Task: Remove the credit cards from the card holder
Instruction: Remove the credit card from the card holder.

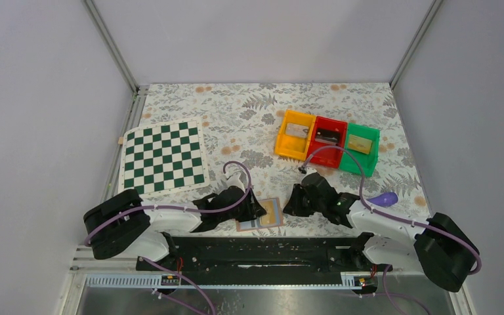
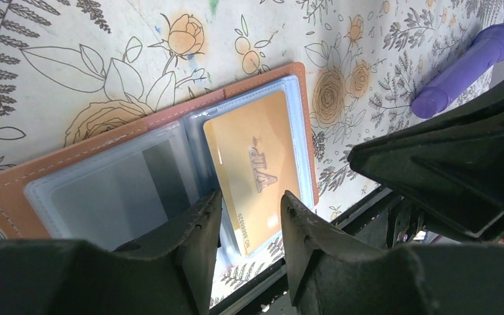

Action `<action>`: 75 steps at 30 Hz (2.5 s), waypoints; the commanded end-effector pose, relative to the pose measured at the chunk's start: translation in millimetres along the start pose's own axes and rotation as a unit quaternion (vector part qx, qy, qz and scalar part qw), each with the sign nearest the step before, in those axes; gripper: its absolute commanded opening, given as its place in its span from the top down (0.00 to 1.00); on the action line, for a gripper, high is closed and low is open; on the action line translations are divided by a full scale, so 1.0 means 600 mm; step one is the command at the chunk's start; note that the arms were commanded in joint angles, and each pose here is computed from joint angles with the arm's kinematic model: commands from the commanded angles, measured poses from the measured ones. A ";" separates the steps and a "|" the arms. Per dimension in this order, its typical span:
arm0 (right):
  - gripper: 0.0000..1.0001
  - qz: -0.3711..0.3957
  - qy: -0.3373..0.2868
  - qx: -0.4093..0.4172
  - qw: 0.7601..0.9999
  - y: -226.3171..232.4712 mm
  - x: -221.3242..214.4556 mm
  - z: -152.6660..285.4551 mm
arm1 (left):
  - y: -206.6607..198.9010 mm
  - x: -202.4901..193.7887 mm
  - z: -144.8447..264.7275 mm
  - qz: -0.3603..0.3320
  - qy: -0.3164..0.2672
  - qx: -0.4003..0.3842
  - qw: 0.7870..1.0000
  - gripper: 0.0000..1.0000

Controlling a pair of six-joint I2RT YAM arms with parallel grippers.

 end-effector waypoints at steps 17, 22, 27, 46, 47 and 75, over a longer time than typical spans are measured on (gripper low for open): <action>0.93 -0.021 0.041 0.052 0.998 0.038 -0.012 -0.055 | -0.002 0.001 0.004 0.002 -0.008 -0.009 1.000 0.60; 0.94 -0.043 0.042 0.015 0.998 -0.006 -0.031 -0.063 | -0.004 0.000 0.003 0.004 -0.007 -0.013 1.000 0.60; 0.94 -0.050 0.048 0.008 0.998 -0.022 -0.042 -0.067 | -0.021 0.003 0.006 0.012 -0.018 -0.051 0.998 0.61; 0.94 -0.053 0.044 0.008 0.998 -0.023 -0.042 -0.066 | -0.057 0.017 0.028 0.019 -0.042 -0.126 0.991 1.00; 0.94 -0.052 0.043 0.008 0.998 -0.024 -0.041 -0.066 | -0.059 0.019 0.030 0.022 -0.045 -0.129 0.990 1.00; 0.95 -0.034 0.030 -0.016 0.999 -0.025 -0.017 -0.066 | 0.031 0.003 0.065 0.050 -0.017 -0.096 0.994 1.00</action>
Point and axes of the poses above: each gripper's point midway between its finger pads, its own z axis back along the fingers, its own y axis along the line the jaws close on, x = y × z, the point moved 1 cm from there along z, back along the fingers, and after that the axes turned 9 degrees about -z, right-handed, at the moved point
